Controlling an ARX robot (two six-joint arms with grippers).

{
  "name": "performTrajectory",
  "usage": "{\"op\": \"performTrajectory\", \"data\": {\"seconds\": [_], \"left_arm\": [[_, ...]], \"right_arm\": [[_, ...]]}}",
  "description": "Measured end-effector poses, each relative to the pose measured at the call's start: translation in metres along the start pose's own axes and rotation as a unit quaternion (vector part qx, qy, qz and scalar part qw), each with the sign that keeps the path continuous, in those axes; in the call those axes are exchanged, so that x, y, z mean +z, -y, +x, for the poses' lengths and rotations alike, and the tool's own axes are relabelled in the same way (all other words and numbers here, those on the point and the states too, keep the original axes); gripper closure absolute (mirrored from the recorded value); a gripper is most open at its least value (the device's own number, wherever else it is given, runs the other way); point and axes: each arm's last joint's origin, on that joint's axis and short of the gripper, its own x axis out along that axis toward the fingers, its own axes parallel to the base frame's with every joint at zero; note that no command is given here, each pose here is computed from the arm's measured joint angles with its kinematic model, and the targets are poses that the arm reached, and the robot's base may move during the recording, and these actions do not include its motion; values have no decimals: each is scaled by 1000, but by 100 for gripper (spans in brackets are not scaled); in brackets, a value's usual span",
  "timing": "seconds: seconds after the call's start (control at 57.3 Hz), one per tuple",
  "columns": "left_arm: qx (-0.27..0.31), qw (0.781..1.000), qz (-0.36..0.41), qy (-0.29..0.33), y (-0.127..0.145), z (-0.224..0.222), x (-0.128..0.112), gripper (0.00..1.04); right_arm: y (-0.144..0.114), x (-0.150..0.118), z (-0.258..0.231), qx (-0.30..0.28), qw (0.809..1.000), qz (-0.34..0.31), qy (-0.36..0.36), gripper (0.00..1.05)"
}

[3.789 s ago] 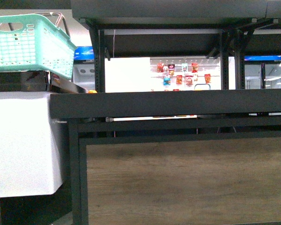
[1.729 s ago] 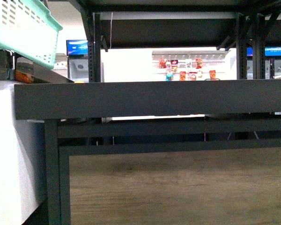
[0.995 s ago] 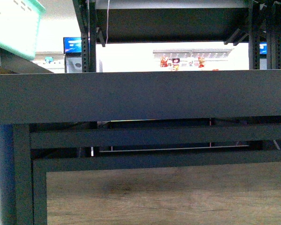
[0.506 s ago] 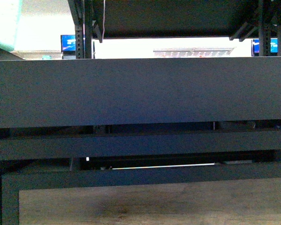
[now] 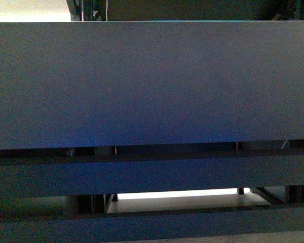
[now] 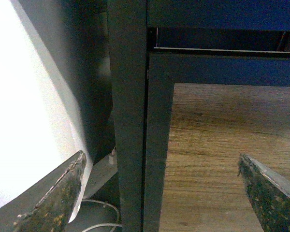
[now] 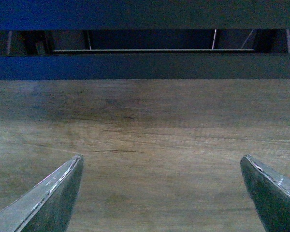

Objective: Pick lemon from shelf

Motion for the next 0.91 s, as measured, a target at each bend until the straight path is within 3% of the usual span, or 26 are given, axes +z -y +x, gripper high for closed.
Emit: {"op": "performTrajectory", "data": {"seconds": [0.908], "left_arm": [[0,1000,0,0,0,0,0,8]], "right_arm": [[0,0,0,0,1000,0,0,7]]}}
